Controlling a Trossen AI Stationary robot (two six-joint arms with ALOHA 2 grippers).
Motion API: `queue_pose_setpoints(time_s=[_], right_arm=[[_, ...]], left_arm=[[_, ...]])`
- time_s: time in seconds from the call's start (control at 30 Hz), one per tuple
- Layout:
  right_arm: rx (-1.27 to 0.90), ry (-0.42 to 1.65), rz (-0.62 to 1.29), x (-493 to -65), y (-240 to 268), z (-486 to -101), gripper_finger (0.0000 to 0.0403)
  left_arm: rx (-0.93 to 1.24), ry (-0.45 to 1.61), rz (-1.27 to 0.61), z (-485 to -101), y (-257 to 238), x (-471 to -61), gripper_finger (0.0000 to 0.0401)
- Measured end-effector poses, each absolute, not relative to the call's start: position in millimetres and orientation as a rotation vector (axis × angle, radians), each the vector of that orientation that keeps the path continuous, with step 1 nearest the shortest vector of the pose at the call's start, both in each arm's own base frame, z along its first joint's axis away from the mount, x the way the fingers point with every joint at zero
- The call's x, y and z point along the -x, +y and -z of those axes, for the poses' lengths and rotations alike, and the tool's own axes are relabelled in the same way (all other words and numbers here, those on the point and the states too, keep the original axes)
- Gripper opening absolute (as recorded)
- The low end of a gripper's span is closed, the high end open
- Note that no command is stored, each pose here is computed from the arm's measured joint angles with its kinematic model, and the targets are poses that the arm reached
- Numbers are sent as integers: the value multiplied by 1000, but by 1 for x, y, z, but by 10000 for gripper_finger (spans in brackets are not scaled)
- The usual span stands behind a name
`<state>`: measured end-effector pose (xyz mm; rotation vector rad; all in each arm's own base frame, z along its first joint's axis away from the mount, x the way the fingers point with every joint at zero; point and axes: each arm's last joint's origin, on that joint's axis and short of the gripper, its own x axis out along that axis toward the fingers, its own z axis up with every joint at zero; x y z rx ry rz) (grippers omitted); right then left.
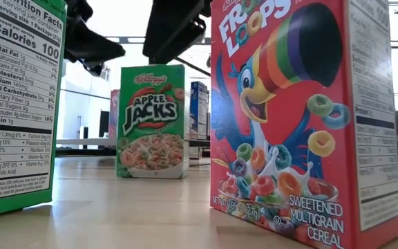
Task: Stack cereal on shelf
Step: Put the top green cereal on the shelf
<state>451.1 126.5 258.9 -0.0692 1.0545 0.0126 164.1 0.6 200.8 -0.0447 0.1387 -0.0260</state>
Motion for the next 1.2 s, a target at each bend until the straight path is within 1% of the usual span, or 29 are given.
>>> queue_pose_setpoints(time_s=[0.1, 0.17, 0.23, 0.3, 0.37, 0.47, 0.57, 0.63, 0.7, 0.83, 0.97, 1.07, 1.2], right_arm=[[94, 1044, -25, -451, 127, -265, 253], [75, 1034, -56, -451, 128, -272, 254], [66, 1032, -80, -450, 131, -281, 247], [78, 1031, -89, -445, 136, -294, 231], [125, 1042, -60, -438, 141, -304, 205], [223, 1060, -14, -430, 148, -307, 147], [264, 1085, -9, -430, 151, -294, 79], [280, 1101, 6, -431, 150, -282, 31], [301, 1092, 32, -430, 149, -272, 9], [290, 993, 62, -417, 145, -276, 22], [253, 850, 81, -392, 137, -280, 7], [210, 710, 90, -368, 126, -275, 4], [157, 533, 110, -339, 107, -260, 3]], left_arm=[[17, 105, 64, -204, -5, -164, 78], [19, 73, 79, -207, -8, -165, 84], [32, 43, 91, -210, -10, -165, 82], [67, 15, 103, -213, -11, -165, 74], [93, 14, 137, -213, -12, -165, 61], [115, 4, 192, -215, -13, -164, 39], [128, 2, 256, -218, -16, -165, 20], [125, -14, 291, -224, -19, -165, 14], [106, -22, 317, -231, -23, -166, 16], [60, 16, 338, -243, -29, -168, 46], [42, 118, 363, -253, -35, -171, 95], [37, 206, 371, -257, -42, -176, 132], [5, 345, 303, -257, -53, -188, 177]])
